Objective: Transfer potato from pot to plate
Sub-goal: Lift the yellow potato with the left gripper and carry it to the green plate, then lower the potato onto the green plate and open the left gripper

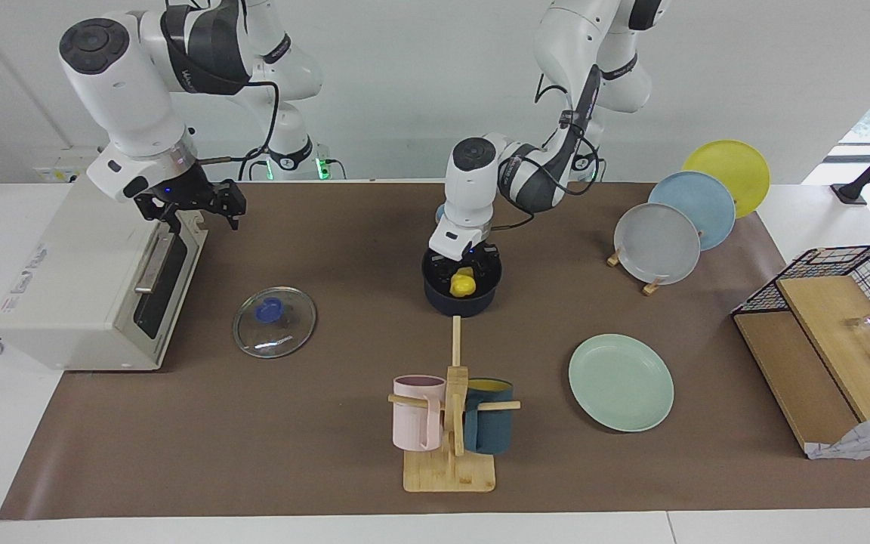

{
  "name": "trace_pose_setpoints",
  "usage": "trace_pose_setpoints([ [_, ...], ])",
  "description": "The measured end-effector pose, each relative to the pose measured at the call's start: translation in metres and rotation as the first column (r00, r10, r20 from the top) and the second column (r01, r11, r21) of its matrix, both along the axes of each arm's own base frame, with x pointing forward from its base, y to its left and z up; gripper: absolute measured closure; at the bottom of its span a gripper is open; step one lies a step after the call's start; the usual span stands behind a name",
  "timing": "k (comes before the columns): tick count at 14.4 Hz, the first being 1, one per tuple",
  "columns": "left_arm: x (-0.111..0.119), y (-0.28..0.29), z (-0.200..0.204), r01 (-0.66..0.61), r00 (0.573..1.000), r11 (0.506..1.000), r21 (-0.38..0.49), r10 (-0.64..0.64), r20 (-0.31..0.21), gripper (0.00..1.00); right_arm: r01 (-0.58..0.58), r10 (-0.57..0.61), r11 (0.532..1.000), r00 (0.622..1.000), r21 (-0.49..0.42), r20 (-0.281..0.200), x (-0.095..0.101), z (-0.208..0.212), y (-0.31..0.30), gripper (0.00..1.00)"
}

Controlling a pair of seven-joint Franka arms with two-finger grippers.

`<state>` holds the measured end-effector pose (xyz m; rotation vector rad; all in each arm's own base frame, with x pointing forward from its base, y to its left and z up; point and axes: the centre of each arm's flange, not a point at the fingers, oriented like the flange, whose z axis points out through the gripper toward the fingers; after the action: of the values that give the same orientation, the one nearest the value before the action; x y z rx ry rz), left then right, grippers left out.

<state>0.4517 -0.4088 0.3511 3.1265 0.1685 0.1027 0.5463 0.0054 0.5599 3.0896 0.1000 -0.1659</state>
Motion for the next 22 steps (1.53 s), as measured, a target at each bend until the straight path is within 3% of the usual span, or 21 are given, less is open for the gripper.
trace_pose_setpoints([
  [3, 0.012, 0.014, 0.051, -0.016, 1.0, 1.0, 0.022, 0.016, -0.003, 0.37, 0.02, -0.02, 1.0, 0.999, -0.003, 0.027, 0.007, 0.014, -0.003, 0.0],
  [5, 0.036, 0.034, 0.094, -0.024, 1.0, 0.999, 0.021, 0.024, -0.016, 0.37, 0.03, -0.03, 1.0, 0.999, -0.003, 0.046, 0.013, 0.03, -0.008, 0.0],
  [8, 0.101, 0.103, 0.168, -0.007, 0.997, 1.0, -0.019, 0.005, -0.077, 0.37, 0.051, -0.051, 0.999, 0.997, -0.001, 0.052, 0.018, 0.037, -0.019, 0.0],
  [10, 0.151, 0.157, 0.188, 0.037, 0.996, 0.999, -0.034, -0.04, -0.081, 0.37, 0.068, -0.068, 0.998, 0.997, 0.0, 0.048, 0.017, 0.038, -0.028, 0.0],
  [13, 0.216, 0.226, 0.151, 0.131, 0.99, 0.99, -0.052, -0.133, -0.051, 0.37, 0.072, -0.071, 0.997, 0.996, 0.0, 0.052, 0.017, 0.041, -0.03, 0.0],
  [16, 0.256, 0.269, 0.082, 0.194, 0.98, 0.979, -0.057, -0.196, -0.03, 0.37, 0.072, -0.071, 0.997, 0.996, 0.0, 0.053, 0.017, 0.042, -0.03, 0.0],
  [19, 0.267, 0.288, 0.018, 0.222, 0.973, 0.975, -0.034, -0.223, -0.065, 0.37, 0.071, -0.071, 0.997, 0.996, 0.0, 0.053, 0.017, 0.042, -0.03, 0.0],
  [22, 0.26, 0.289, -0.009, 0.227, 0.97, 0.973, -0.035, -0.229, -0.076, 0.37, 0.07, -0.07, 0.998, 0.996, 0.003, 0.053, 0.017, 0.042, -0.029, 0.0],
])
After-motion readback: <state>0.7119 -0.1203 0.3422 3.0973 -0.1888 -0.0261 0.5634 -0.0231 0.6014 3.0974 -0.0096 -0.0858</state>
